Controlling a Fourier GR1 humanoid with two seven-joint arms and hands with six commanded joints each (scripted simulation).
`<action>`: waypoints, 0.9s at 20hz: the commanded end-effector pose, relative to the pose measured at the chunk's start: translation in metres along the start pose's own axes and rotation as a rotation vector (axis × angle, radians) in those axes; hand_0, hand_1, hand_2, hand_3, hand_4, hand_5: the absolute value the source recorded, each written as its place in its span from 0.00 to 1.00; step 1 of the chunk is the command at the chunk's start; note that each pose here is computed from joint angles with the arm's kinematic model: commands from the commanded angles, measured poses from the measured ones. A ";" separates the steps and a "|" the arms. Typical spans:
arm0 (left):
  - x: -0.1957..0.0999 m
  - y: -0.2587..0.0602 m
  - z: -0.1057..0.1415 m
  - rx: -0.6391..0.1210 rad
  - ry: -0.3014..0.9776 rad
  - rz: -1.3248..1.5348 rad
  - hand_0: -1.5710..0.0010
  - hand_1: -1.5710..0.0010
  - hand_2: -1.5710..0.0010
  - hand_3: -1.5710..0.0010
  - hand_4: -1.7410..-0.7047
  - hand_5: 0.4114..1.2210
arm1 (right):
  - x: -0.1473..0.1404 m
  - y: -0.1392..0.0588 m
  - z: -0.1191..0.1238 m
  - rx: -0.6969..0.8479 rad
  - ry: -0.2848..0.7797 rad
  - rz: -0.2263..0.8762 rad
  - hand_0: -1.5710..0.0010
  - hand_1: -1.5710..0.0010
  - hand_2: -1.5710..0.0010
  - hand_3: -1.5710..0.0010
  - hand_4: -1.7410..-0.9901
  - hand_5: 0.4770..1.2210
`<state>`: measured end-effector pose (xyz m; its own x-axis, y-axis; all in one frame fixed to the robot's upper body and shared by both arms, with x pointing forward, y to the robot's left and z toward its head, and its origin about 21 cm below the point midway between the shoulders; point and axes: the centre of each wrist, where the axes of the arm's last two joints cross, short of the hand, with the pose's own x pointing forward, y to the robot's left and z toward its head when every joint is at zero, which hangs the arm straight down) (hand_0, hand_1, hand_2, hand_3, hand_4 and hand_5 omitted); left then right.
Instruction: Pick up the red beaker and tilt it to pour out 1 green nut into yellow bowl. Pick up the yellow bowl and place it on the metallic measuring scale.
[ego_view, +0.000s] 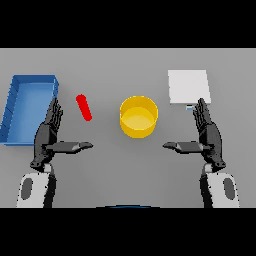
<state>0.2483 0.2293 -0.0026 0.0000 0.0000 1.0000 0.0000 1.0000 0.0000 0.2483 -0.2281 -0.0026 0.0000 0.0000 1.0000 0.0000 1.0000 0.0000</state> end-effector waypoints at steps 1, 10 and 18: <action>0.000 0.000 0.001 0.001 -0.002 0.001 1.00 1.00 1.00 1.00 0.58 0.31 | 0.000 0.000 0.000 -0.001 0.000 0.000 1.00 1.00 1.00 1.00 0.89 0.14; 0.018 -0.006 0.049 -0.085 -0.080 -0.170 1.00 1.00 1.00 1.00 0.58 0.31 | 0.010 0.003 0.019 0.032 -0.154 0.325 1.00 1.00 1.00 1.00 0.90 0.13; 0.016 -0.009 0.028 -0.112 0.027 -0.208 1.00 1.00 1.00 1.00 0.58 0.29 | 0.013 0.001 0.019 0.080 -0.141 0.279 1.00 1.00 1.00 1.00 0.75 0.20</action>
<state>0.2208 0.2200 0.0137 0.0188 -0.2083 0.9779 0.1136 0.9722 0.2049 0.2295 -0.2268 0.0108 -0.1463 0.2687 0.9520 -0.0592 0.9583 -0.2796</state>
